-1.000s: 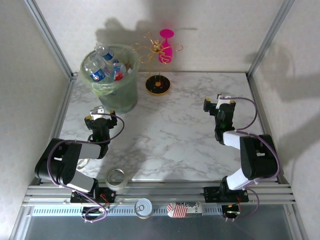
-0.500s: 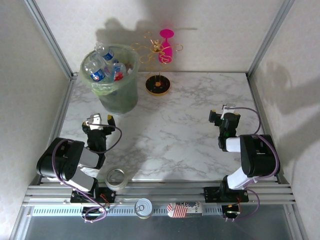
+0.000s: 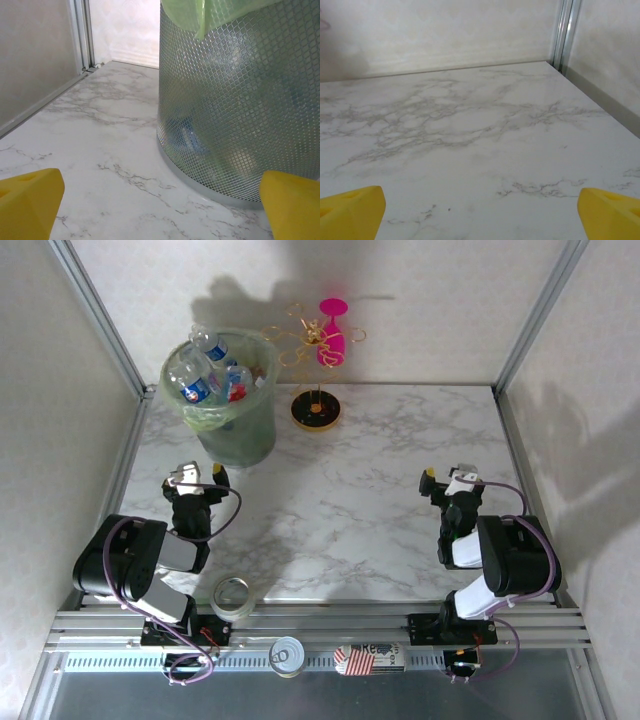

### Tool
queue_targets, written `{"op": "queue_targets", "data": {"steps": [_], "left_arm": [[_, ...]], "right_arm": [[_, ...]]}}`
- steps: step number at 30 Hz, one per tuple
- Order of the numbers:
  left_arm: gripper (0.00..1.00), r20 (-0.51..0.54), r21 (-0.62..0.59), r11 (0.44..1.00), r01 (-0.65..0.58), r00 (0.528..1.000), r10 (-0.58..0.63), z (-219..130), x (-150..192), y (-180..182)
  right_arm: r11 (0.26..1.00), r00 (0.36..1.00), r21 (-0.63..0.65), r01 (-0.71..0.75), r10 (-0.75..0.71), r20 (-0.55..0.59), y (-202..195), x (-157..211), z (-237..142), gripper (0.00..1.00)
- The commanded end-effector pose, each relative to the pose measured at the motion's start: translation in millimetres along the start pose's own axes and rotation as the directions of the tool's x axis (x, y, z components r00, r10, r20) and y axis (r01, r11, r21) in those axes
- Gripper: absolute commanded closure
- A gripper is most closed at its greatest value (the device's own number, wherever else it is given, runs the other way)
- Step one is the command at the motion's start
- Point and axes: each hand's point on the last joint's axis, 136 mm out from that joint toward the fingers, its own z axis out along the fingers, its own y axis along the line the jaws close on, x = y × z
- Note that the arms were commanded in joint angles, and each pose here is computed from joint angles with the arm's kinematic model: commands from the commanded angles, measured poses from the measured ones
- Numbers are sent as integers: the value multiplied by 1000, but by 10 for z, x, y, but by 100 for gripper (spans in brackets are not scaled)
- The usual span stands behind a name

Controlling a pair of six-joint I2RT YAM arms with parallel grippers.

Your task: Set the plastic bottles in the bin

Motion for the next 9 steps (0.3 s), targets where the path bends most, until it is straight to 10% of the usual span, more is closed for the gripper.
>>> {"op": "queue_targets", "data": {"steps": [1, 9], "left_arm": [[0, 14, 2, 1000, 24, 1000, -24, 39, -55, -3], [0, -1, 2, 999, 50, 999, -50, 90, -48, 43]], "right_arm": [[1000, 998, 20, -23, 22, 60, -42, -148, 2, 1], [999, 998, 23, -24, 22, 62, -42, -152, 0, 1]]}}
